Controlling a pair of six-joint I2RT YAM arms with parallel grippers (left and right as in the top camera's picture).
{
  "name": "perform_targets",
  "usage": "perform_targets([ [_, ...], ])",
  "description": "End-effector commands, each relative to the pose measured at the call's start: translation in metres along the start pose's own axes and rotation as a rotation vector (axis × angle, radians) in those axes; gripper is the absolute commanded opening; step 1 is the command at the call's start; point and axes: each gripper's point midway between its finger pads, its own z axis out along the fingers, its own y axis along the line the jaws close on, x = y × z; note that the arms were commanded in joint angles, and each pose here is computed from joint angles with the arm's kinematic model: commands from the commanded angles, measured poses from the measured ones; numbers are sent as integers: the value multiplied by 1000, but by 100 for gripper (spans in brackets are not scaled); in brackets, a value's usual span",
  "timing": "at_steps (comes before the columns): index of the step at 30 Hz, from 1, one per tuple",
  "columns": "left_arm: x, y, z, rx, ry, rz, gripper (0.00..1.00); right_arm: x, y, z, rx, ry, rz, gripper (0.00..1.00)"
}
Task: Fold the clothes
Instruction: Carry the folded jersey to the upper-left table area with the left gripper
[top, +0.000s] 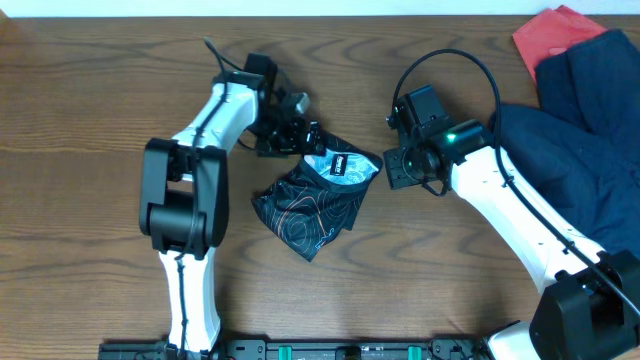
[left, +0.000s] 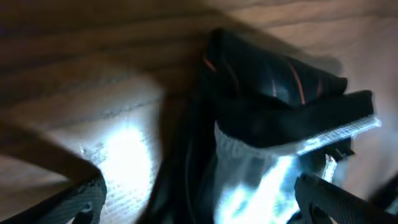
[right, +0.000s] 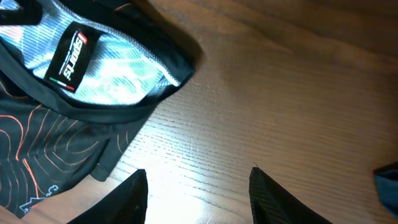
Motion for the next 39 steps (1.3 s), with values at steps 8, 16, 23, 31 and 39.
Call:
perform_targets([
  [8,16,2,39,-10,97,22,6,-3,-5,-2,30,-9,-3,51],
  [16,-49,90,-66,-247,-215,-279,6,-2,-6,-2,39,-5,-3,51],
  [23,-46,216,-178,-311,-522,-764,6,0,-9,-2,50,3,-3,50],
  [31,13,330,-260,-313,-747,-1091,6,1,-10,-2,56,9,-3,51],
  [39,56,369,-288,-331,-796,-1188,98,1,-10,-2,55,6,-3,51],
])
